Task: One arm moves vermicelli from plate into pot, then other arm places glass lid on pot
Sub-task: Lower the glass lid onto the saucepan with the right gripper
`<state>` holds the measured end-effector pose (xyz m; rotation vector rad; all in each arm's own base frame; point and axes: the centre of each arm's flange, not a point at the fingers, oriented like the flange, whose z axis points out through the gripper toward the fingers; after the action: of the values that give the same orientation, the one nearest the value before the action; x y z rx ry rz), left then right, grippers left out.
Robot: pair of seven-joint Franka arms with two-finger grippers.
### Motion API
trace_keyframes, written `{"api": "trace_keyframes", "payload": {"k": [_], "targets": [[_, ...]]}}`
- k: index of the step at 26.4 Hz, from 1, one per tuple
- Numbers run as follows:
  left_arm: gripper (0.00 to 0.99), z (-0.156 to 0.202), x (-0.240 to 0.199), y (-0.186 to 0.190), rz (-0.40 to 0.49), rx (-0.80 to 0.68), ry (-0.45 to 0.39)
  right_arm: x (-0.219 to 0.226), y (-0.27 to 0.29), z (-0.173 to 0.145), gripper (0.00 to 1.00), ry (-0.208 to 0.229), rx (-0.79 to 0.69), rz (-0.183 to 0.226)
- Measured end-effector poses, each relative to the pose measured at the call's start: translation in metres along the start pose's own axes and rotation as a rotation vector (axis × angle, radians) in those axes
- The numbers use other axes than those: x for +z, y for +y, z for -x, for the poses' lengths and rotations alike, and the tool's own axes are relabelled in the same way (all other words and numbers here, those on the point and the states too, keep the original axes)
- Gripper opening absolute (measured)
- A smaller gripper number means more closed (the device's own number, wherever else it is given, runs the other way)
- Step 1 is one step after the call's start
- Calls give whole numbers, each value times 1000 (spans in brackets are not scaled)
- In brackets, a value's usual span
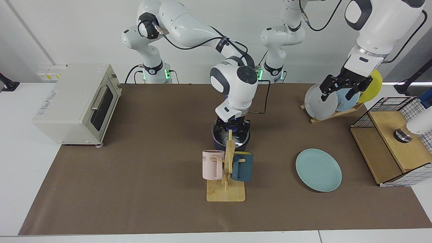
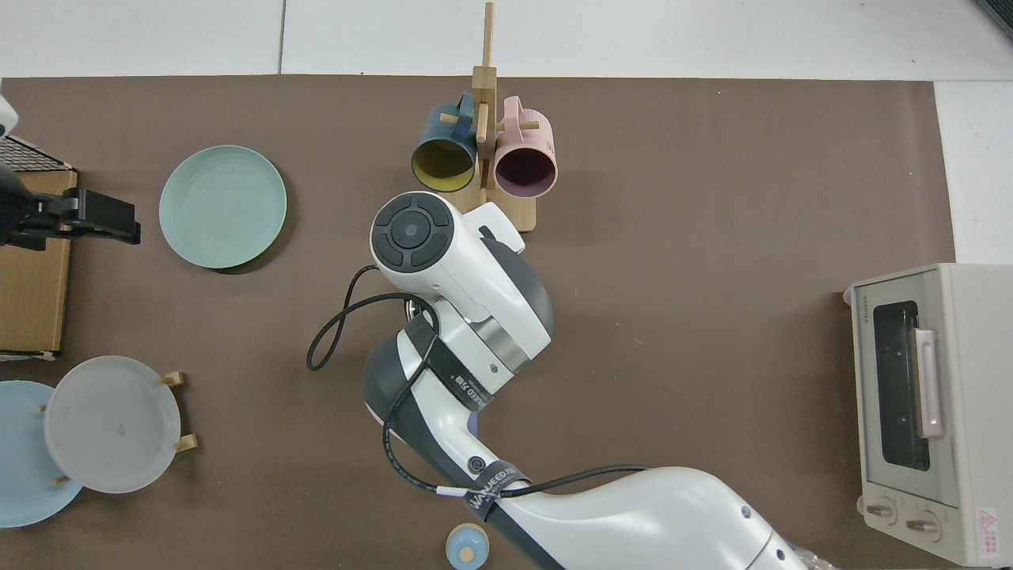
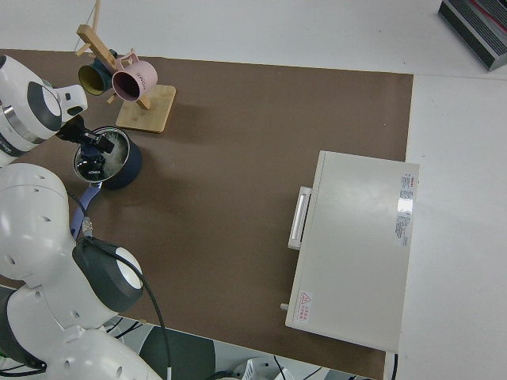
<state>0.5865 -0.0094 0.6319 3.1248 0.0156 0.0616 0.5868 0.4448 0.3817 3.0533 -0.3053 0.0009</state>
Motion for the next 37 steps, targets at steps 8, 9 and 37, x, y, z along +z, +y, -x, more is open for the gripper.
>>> {"api": "trace_keyframes", "payload": {"k": [8, 9, 37], "targets": [[991, 0, 0, 0, 0, 0, 0, -1, -1, 0, 436, 4, -1, -4], [991, 0, 0, 0, 0, 0, 0, -1, -2, 0, 436, 6, -2, -7], [991, 0, 0, 0, 0, 0, 0, -3, -4, -3, 586, 24, 1, -26]]}}
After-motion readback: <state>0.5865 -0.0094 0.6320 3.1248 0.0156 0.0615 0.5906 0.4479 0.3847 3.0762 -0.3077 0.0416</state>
